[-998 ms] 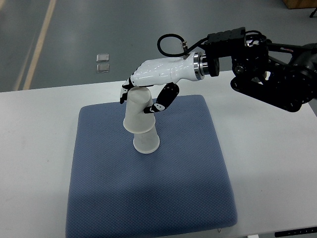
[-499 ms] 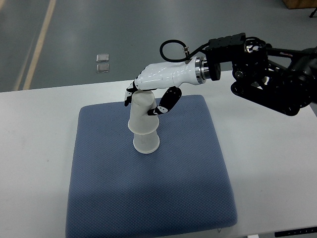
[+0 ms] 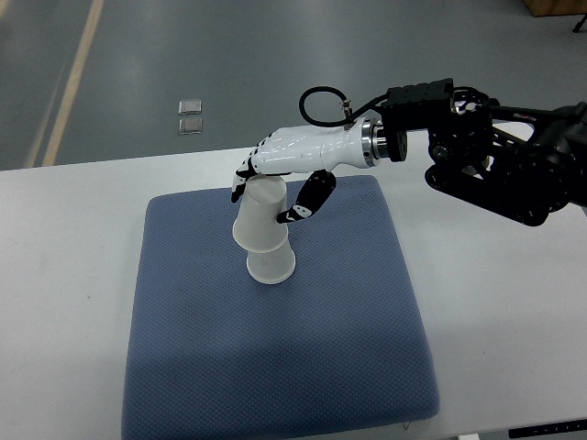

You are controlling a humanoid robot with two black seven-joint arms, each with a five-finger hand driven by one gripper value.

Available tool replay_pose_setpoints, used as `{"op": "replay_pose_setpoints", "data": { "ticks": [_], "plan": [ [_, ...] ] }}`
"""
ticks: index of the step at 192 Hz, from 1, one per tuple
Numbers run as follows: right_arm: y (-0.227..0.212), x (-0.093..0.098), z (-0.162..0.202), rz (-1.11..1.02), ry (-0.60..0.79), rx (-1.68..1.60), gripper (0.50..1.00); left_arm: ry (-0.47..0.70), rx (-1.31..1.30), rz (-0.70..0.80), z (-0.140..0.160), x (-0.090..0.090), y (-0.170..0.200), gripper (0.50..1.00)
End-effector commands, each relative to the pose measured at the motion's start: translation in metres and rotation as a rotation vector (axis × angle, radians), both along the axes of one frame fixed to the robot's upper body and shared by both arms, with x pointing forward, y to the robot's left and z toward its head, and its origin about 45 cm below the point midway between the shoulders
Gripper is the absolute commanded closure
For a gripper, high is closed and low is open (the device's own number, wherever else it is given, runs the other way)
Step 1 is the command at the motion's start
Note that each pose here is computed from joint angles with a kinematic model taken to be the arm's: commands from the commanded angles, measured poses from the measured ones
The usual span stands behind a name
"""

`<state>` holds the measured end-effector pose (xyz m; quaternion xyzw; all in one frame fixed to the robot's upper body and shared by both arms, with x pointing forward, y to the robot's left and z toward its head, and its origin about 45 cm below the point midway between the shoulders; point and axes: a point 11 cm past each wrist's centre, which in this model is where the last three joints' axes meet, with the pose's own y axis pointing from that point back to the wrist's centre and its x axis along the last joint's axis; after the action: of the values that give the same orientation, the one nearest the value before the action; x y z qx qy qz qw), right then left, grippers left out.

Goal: Stack paper cups
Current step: 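Lower the held cup onto the cup on the pad with the right hand, then open the right hand and lift it away from the stacked cups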

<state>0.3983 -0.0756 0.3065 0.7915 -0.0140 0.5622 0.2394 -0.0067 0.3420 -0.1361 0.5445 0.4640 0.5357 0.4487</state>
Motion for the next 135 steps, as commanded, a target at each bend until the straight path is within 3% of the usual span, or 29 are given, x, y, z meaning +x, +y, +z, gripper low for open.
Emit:
{"op": "replay_pose_setpoints", "data": {
  "ticks": [1, 67, 112, 135],
  "plan": [
    [0.0, 0.0, -0.001, 0.0, 0.001, 0.004, 0.652, 0.0, -0.001, 0.0, 0.0, 0.0, 0.0, 0.5],
    [-0.017, 0.007, 0.004, -0.066, 0.032, 0.073, 0.642, 0.0, 0.0, 0.0, 0.0, 0.0, 0.0, 0.5],
    [-0.09, 0.043, 0.005, -0.446, 0.258, 0.401, 0.642, 0.0, -0.001, 0.0, 0.0, 0.0, 0.0, 0.5],
    [-0.123, 0.05, -0.008, -0.6, 0.356, 0.55, 0.644, 0.0, -0.001, 0.001, 0.0, 0.0, 0.0, 0.5]
  ]
}}
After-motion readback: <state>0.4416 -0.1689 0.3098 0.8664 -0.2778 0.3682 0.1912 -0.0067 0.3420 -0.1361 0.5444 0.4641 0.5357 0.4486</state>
